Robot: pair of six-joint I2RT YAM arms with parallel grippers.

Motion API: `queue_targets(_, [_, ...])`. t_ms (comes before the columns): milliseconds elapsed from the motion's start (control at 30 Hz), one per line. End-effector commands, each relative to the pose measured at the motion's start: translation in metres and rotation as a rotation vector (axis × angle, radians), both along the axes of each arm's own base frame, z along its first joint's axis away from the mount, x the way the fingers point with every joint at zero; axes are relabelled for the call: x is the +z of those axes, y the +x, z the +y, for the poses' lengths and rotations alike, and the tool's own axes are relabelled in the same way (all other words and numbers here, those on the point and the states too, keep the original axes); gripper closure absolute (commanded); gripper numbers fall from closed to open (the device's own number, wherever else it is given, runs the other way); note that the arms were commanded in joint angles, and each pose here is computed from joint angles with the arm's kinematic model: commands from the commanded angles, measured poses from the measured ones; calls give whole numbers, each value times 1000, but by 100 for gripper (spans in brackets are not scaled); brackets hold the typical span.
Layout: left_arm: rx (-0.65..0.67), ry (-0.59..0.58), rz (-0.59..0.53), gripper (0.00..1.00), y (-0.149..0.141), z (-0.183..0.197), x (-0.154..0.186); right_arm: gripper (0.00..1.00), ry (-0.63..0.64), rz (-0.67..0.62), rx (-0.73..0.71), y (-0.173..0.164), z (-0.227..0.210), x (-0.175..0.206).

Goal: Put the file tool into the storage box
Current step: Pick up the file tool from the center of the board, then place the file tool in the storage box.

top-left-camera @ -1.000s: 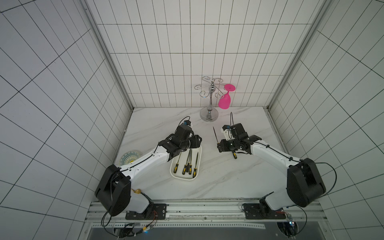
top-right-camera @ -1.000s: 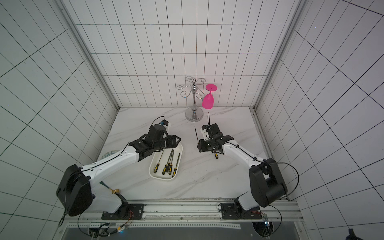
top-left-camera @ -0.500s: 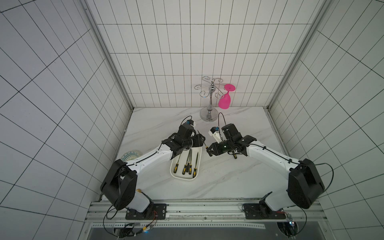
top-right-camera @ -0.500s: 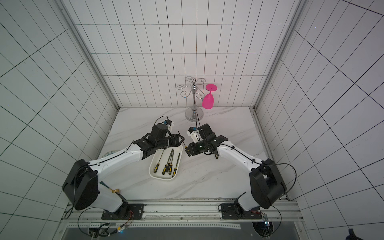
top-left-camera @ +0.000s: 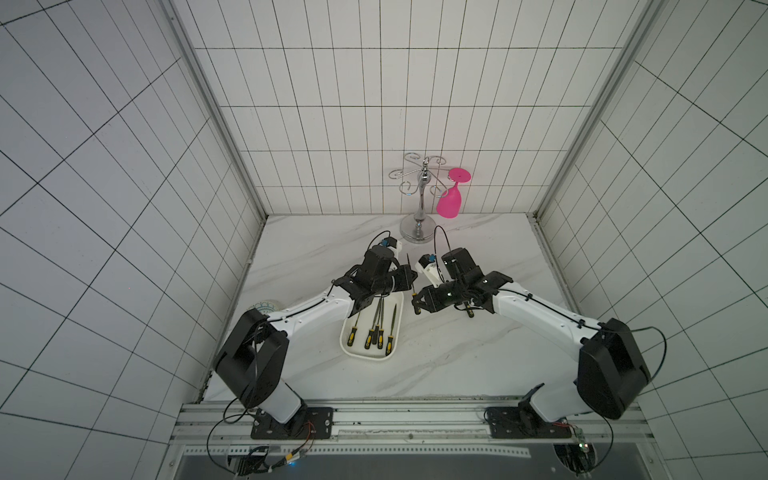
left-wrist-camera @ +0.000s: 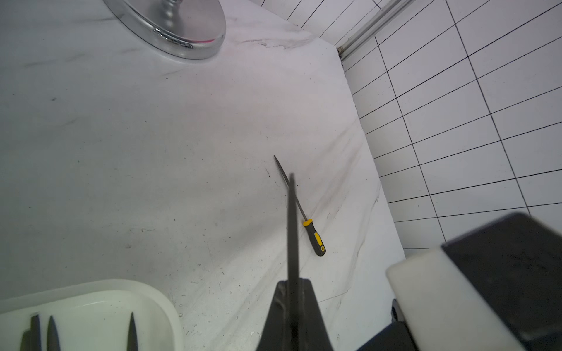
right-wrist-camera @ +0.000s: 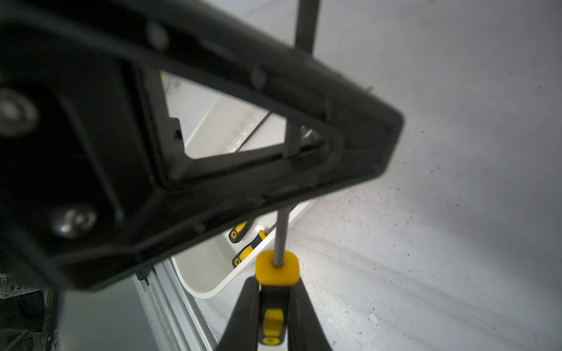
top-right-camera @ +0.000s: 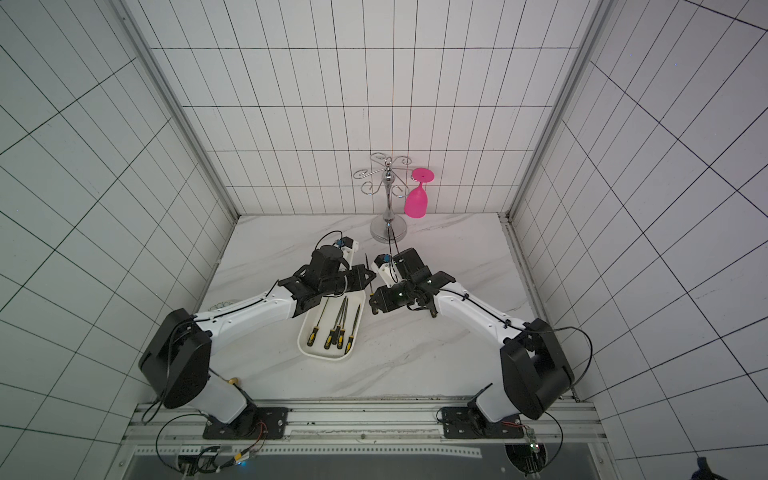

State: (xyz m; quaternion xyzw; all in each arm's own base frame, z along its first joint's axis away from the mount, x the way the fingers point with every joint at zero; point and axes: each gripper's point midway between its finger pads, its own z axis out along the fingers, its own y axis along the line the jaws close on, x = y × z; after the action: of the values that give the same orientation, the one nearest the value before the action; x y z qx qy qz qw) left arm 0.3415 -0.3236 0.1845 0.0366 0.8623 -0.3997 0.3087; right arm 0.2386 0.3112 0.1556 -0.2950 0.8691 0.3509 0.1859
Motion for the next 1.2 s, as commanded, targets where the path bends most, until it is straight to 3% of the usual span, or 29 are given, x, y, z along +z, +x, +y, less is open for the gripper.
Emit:
queue_targets(0, [30, 53, -11, 100, 4, 14, -9, 95, 38, -59, 16, 3, 4, 26])
queue_targets(100, [39, 75, -17, 100, -1, 22, -8, 57, 30, -61, -1, 5, 3, 25])
queue_targets(167, [46, 97, -30, 100, -4, 29, -5, 48, 15, -65, -25, 9, 1, 22])
queue_targets(300, [80, 180, -49, 100, -16, 53, -2, 45, 5, -81, -50, 13, -1, 19])
queue_targets(400, [125, 309, -40, 100, -24, 81, -9, 45, -5, -80, -64, 16, -2, 14])
queue_targets(567, [150, 540, 6, 100, -41, 122, -36, 45, -34, -65, -81, 21, -3, 2])
queue_targets(733, [167, 689, 98, 100, -48, 143, -72, 45, -100, -52, -162, 34, -15, -13])
queue_targets(933, [169, 739, 154, 83, -43, 139, -94, 45, -118, -16, -276, 49, -40, -21])
queue_targets(1167, [155, 766, 151, 70, -35, 132, -97, 44, -164, -61, -372, 60, -67, -21])
